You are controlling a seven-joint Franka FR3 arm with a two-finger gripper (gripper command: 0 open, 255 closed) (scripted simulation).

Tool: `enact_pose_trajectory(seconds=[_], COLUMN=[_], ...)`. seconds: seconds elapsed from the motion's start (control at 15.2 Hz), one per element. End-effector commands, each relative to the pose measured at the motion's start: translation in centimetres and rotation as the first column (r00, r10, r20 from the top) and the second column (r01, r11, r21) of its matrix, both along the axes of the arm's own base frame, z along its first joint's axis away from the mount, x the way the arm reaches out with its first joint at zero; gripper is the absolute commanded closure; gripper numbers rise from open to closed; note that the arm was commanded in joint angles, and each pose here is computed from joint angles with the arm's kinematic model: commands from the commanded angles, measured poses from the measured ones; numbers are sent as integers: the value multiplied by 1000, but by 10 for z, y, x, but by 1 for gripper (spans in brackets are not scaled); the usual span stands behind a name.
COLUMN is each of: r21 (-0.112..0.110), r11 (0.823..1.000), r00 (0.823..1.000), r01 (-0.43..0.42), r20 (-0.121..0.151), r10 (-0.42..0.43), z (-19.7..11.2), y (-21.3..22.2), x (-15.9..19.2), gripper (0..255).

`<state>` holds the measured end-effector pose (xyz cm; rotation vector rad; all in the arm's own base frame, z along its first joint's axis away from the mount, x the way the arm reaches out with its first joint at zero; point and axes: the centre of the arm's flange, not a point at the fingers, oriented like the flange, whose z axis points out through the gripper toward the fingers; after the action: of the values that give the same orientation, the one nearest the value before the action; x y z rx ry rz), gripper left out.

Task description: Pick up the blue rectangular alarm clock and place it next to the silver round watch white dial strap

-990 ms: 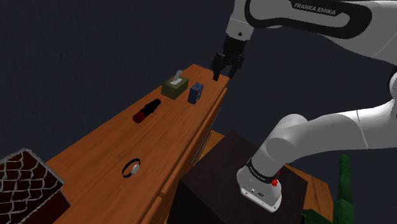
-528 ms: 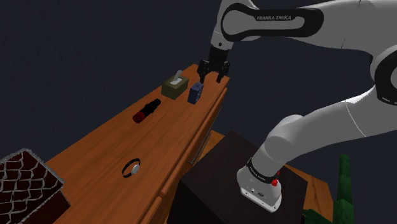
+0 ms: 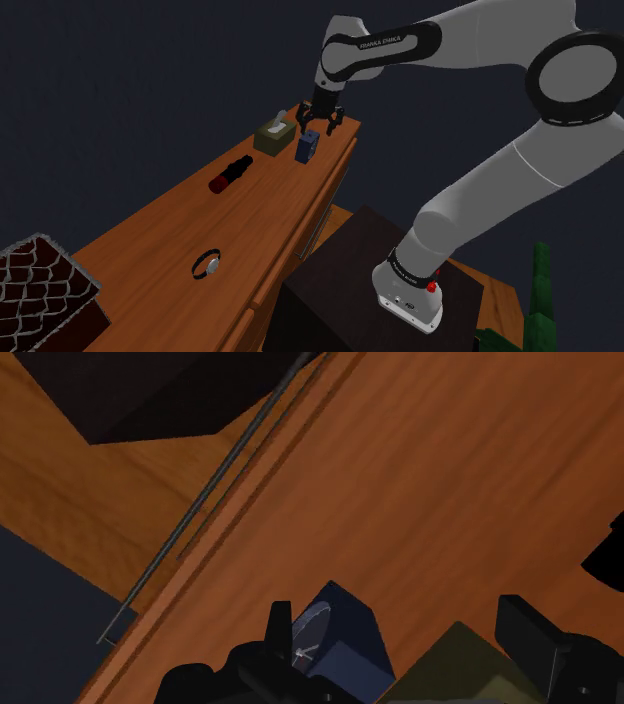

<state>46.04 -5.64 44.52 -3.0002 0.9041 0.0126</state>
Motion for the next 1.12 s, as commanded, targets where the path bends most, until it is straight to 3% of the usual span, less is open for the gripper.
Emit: enact_pose_trajectory(seconds=[0.0,0.33,0.86,1.06], r21=[-1,-4,-4,-4], r11=[999,986,986,986], r00=[999,986,986,986], r01=[49,168,168,168], r20=[3,7,7,7], r10=[-49,-168,-168,-168], z=[-19,-60,-100,-100], y=[-11,-44,-44,-44], x=[15,53,53,53], gripper=[0,0,0,0])
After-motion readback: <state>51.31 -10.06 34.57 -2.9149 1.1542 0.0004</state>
